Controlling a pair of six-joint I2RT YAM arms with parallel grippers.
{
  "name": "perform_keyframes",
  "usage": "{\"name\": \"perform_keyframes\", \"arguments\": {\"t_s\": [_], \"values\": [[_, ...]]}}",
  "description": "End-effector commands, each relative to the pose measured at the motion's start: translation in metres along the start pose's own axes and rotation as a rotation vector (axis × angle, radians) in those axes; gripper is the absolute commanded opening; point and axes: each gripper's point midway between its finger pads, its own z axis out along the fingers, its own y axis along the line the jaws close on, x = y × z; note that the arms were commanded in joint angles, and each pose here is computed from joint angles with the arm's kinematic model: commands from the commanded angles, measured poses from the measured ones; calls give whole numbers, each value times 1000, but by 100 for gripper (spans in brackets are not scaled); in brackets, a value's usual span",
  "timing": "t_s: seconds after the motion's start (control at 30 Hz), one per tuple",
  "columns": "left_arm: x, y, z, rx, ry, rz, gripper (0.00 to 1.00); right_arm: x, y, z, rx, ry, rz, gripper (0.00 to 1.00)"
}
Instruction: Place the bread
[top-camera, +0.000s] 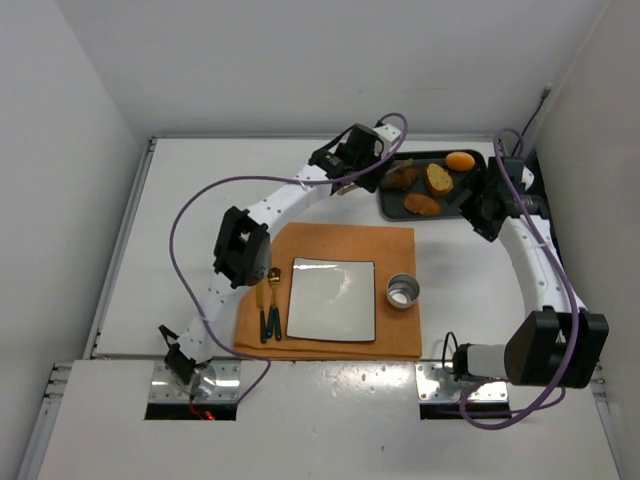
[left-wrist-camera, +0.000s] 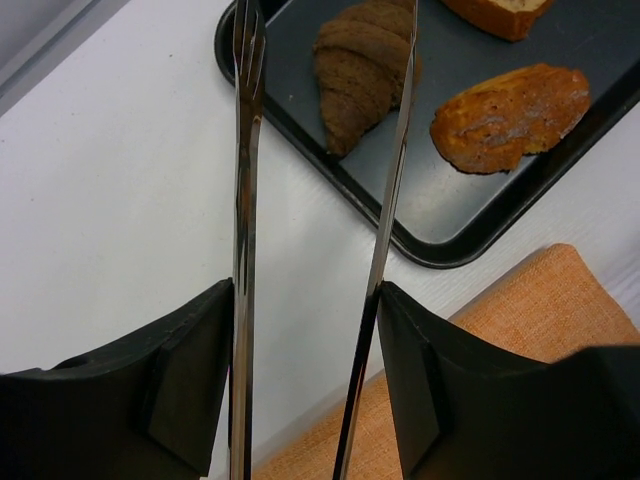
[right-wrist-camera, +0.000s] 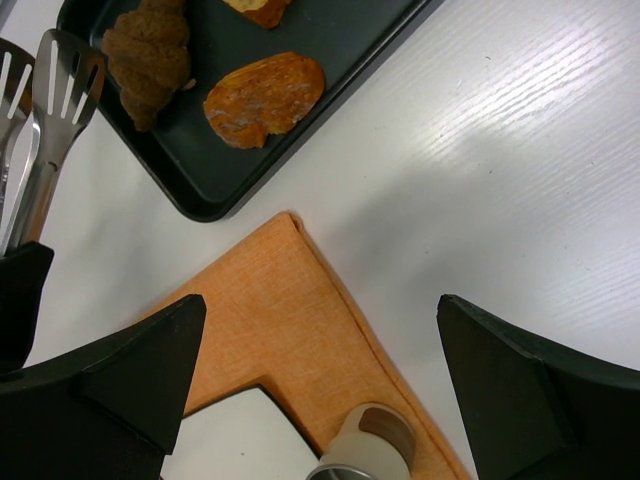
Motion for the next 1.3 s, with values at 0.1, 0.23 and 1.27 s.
{"name": "perform_keyframes", "arguments": {"t_s": [0.1, 0.23, 1.27], "values": [[2, -24, 8, 58, -11, 30, 62, -3, 3, 2, -27, -6, 4, 100], [12, -25, 16, 59, 9, 22, 62, 1, 5, 3, -42, 7, 4, 100], [-10, -48, 20, 86, -66, -16, 36, 8, 10, 8, -80, 36, -6, 100]]}}
